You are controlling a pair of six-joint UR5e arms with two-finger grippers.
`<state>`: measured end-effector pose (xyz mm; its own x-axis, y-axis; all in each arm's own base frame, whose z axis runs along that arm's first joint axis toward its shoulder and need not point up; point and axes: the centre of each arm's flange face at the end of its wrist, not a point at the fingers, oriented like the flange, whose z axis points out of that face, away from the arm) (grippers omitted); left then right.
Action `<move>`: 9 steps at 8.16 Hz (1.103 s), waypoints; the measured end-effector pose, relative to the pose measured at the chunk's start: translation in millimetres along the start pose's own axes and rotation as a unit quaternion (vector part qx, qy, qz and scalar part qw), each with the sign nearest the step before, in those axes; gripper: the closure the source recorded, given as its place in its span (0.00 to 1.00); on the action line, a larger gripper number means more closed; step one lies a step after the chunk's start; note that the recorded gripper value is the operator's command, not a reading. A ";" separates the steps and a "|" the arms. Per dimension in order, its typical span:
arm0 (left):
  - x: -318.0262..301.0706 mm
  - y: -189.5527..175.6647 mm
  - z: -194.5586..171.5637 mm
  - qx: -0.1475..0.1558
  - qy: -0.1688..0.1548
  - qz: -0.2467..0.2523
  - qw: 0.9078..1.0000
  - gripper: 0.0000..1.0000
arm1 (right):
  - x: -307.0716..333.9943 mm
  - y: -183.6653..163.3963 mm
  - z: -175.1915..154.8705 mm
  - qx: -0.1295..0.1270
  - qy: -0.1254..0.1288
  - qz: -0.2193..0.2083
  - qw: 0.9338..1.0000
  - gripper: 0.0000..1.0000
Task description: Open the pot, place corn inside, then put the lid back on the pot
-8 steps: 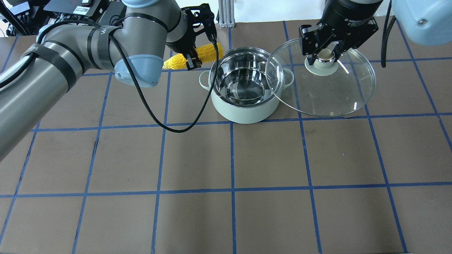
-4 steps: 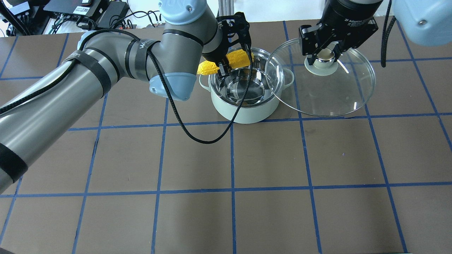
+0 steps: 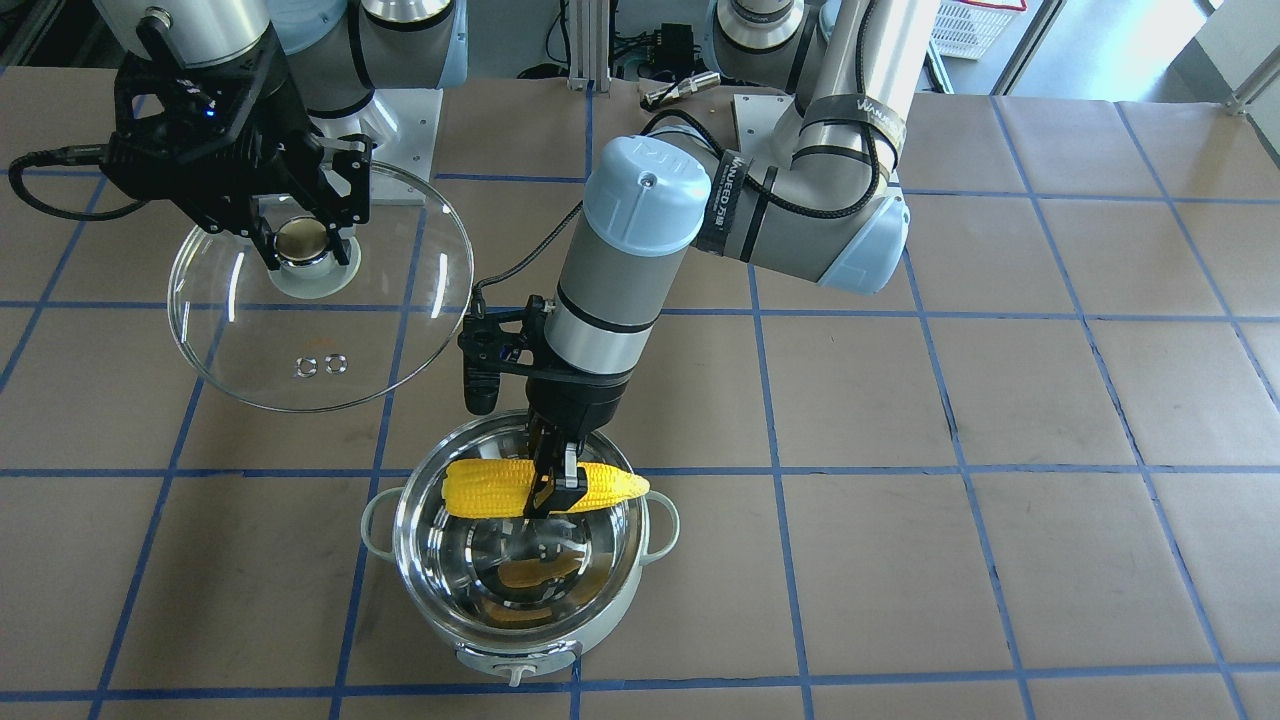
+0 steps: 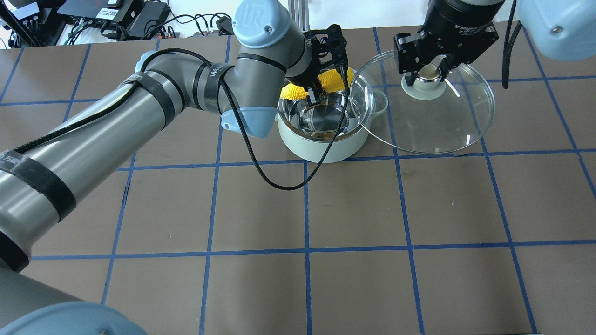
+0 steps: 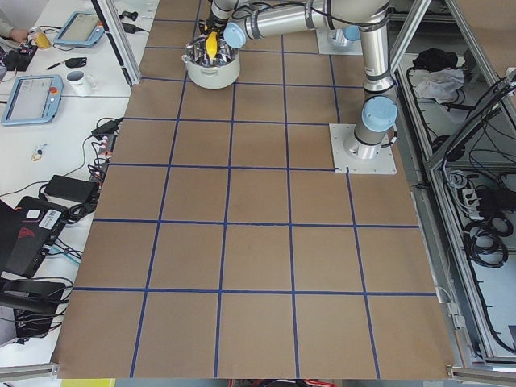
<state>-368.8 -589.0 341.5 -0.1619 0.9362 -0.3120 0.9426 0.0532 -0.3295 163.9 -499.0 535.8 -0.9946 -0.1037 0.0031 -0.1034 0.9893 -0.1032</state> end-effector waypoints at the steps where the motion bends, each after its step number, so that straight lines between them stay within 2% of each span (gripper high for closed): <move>1: 1.1 -2.2 9.3 0.009 0.008 0.002 1.000 1.00 | 0.0 0.0 0.0 0.000 0.000 0.000 1.000 0.67; 3: 3.3 -1.1 27.3 0.016 0.023 0.000 1.000 0.97 | 0.0 -0.1 0.0 0.000 0.000 -0.001 1.000 0.67; 4: 4.0 0.2 33.4 0.015 0.027 0.000 1.000 0.68 | 0.2 -0.1 -0.1 0.000 0.000 -0.001 1.000 0.67; 5: 4.9 2.4 42.4 0.012 0.033 -0.003 0.999 0.21 | 0.5 -0.2 -0.1 0.000 0.000 -0.002 1.000 0.67; 6: 5.9 4.5 50.2 0.009 0.038 -0.012 0.999 0.00 | 0.7 -0.2 -0.1 0.001 0.000 -0.002 1.000 0.67; 9: 2.2 3.2 52.7 0.007 0.036 -0.053 0.998 0.00 | 1.0 -0.2 -0.1 0.000 0.001 -0.004 1.000 0.68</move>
<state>-381.6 -605.1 292.8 -0.2381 0.9483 -0.2097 0.9171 0.1484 -0.3701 162.9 -499.3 535.9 -0.9937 -0.1123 0.0062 -0.1123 0.9882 -0.1038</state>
